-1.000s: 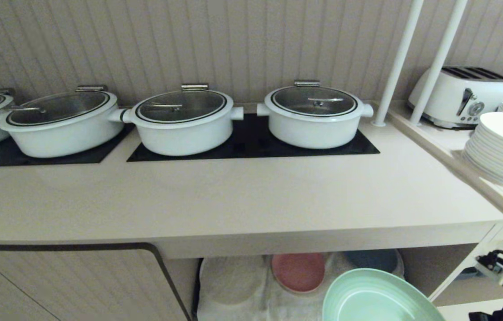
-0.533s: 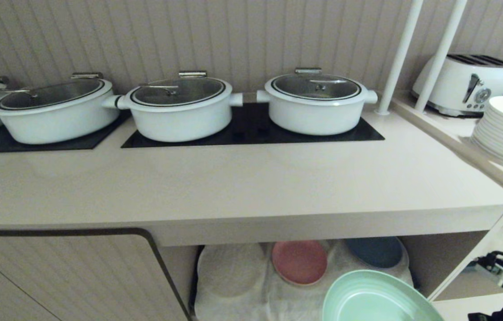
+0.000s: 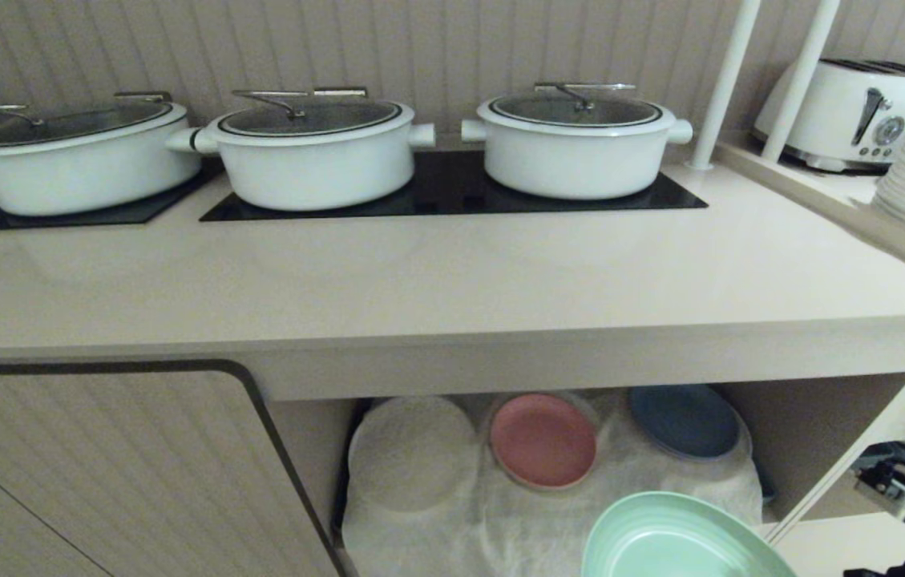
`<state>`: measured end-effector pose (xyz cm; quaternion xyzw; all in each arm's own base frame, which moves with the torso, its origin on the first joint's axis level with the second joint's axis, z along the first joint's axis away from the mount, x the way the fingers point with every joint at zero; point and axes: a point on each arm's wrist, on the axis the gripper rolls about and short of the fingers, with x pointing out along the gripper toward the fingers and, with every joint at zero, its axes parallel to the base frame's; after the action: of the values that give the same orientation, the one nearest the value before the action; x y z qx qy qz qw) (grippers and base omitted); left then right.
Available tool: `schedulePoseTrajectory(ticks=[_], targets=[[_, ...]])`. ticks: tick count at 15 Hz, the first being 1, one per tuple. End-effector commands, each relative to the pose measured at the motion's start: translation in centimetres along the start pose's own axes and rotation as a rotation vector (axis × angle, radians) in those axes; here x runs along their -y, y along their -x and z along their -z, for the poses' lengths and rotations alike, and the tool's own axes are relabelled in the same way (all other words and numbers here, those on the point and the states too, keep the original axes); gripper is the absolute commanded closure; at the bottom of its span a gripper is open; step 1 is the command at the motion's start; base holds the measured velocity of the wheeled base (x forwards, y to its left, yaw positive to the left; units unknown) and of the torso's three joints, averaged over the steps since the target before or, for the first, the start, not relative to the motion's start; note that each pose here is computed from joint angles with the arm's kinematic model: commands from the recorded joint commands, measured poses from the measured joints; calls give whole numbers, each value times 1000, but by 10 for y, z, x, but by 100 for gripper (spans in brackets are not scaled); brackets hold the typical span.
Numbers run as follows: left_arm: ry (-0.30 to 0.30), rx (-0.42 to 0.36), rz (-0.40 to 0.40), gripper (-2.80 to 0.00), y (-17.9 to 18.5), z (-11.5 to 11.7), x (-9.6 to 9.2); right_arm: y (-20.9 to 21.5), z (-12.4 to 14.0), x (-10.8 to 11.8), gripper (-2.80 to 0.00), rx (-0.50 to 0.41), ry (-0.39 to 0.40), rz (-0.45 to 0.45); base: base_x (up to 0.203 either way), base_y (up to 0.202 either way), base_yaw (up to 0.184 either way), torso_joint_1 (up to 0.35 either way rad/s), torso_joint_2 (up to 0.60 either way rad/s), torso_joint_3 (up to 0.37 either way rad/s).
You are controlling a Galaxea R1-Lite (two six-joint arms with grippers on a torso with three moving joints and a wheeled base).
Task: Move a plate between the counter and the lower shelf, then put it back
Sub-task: Put the plate in the cupboard
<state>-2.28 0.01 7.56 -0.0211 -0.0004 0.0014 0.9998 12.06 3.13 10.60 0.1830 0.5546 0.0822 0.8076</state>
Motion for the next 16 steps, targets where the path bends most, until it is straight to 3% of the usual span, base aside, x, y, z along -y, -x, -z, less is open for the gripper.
schedulePoseTrajectory(ticks=[1, 16], targets=[[1, 1, 0, 0, 0, 0, 0, 0, 2, 1, 0, -4, -3, 0, 0, 0, 0, -217, 518, 290], [1, 1, 0, 0, 0, 0, 0, -1, 5, 3, 0, -15, -5, 4, 0, 0, 0, -186, 476, 290]])
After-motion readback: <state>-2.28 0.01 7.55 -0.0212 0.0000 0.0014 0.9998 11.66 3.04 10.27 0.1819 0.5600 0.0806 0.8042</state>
